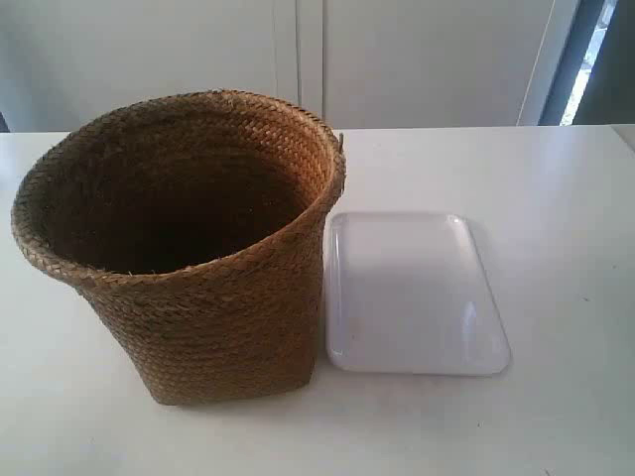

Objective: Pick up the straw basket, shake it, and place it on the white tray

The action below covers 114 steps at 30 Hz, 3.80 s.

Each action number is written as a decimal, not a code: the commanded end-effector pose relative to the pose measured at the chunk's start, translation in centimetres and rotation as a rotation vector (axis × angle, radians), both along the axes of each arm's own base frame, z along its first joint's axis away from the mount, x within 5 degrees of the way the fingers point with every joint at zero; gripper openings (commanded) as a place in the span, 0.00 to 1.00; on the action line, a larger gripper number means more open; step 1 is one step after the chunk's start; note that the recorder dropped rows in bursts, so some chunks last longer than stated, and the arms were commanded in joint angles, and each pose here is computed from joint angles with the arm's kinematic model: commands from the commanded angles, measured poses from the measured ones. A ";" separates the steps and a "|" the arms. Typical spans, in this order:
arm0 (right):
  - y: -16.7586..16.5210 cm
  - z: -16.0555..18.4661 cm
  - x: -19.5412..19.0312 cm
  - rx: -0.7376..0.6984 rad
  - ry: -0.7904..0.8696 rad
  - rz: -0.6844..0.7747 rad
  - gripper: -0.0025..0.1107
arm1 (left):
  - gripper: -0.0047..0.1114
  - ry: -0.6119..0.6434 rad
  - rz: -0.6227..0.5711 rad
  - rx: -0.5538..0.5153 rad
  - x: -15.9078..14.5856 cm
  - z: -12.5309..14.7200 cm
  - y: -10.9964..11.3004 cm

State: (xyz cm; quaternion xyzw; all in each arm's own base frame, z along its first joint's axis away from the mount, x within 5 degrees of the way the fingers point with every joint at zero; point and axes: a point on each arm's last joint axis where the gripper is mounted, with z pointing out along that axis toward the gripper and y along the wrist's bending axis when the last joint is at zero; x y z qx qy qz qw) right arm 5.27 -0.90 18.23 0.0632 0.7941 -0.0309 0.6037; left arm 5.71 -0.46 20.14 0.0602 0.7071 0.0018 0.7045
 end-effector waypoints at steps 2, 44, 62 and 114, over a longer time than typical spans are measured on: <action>0.0 0.0 0.0 -0.006 -0.014 0.003 0.02 | 0.04 0.001 0.002 0.001 0.0 -0.1 0.0; 0.0 0.0 0.0 -0.024 -0.012 0.001 0.02 | 0.04 -0.196 -0.033 -0.373 -0.2 1.9 0.1; 0.0 0.0 0.0 -0.024 -0.012 0.001 0.02 | 0.04 -0.170 -0.027 -0.349 -0.2 1.7 0.0; 3.3 7.5 -1.6 0.059 -0.887 0.395 0.02 | 0.04 0.027 -0.001 -0.392 0.0 -0.1 0.0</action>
